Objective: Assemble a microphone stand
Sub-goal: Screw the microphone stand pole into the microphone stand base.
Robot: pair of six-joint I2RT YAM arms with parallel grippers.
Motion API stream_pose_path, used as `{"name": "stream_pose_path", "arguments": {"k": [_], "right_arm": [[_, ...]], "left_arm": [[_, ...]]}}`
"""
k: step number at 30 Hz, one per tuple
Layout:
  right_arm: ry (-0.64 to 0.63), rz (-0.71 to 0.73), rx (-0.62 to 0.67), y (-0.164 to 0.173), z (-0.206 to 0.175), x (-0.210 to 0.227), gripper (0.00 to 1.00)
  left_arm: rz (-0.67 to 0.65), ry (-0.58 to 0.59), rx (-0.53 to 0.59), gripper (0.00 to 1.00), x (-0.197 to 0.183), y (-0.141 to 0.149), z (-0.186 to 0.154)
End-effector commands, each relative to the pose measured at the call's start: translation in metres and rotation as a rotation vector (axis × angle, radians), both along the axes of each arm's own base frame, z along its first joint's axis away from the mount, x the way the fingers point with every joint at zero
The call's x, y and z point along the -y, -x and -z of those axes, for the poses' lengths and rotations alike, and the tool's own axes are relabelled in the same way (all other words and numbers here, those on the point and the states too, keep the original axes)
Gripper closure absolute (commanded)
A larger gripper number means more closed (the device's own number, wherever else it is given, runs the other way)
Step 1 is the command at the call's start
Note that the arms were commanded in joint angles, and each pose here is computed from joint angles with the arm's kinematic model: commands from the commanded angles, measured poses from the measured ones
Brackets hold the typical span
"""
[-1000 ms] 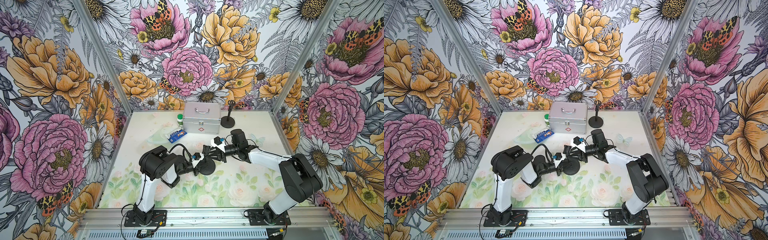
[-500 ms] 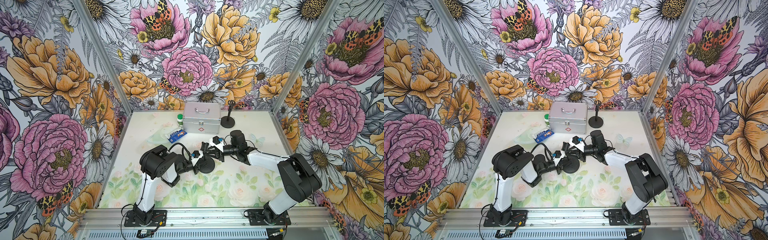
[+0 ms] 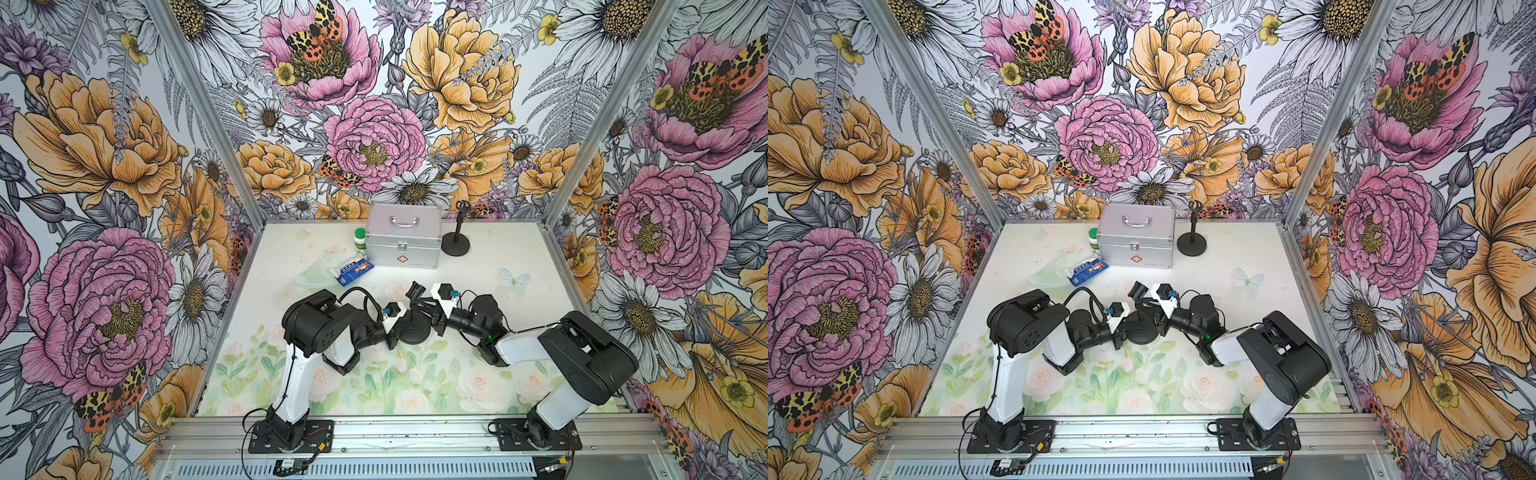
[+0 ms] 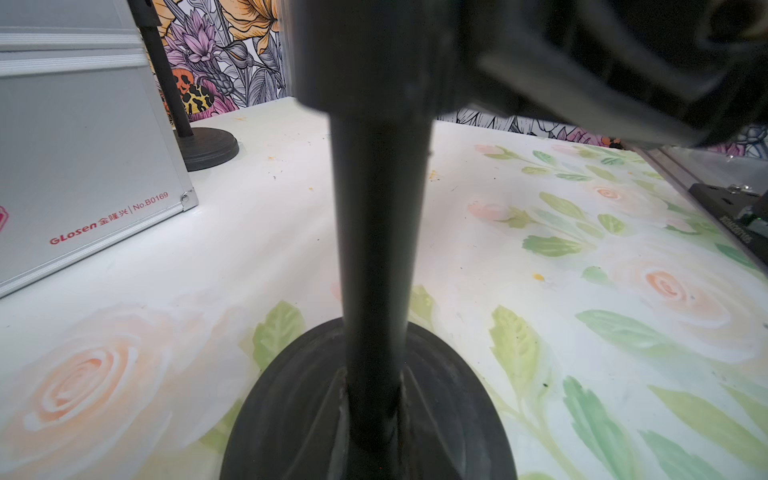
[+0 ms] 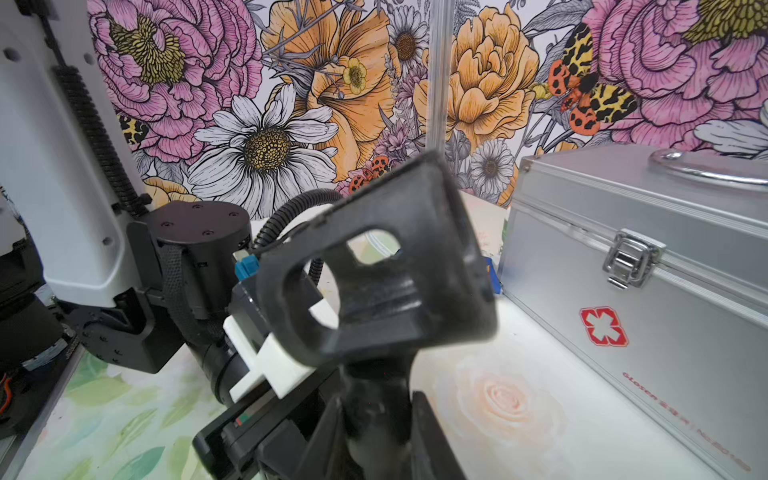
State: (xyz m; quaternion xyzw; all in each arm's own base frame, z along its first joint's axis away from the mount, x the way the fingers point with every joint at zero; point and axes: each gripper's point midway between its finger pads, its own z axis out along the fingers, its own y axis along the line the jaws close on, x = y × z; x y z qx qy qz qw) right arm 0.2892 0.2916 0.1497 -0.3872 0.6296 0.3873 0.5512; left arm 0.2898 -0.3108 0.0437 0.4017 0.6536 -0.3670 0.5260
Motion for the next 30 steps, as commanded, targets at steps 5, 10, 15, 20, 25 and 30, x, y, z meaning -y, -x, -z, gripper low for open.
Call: {"name": "stream_pose_path", "arguments": {"k": [5,10,15,20,25,30], "right_arm": [[0.148,-0.348,-0.065,0.03,0.011,0.003,0.66],[0.226,-0.502,-0.038,0.036,0.01,0.006,0.63],[0.207,-0.514,-0.068,0.019,0.01,0.0,0.63],[0.193,-0.516,-0.116,0.013,0.011,-0.005,0.73],[0.223,-0.439,-0.182,0.011,0.019,-0.004,0.91],[0.152,0.15,-0.176,-0.044,0.025,0.02,1.0]], "left_arm": [[-0.059,-0.066,0.014,0.83,-0.012,-0.01,0.016],[-0.041,-0.064,0.015,0.83,-0.009,-0.007,0.017],[-0.032,-0.062,0.018,0.83,-0.007,-0.005,0.016],[-0.047,-0.067,0.024,0.83,-0.008,-0.007,0.015],[-0.068,-0.067,0.013,0.78,-0.01,-0.011,0.018],[-0.095,-0.057,0.018,0.75,-0.013,-0.015,0.011]]}}
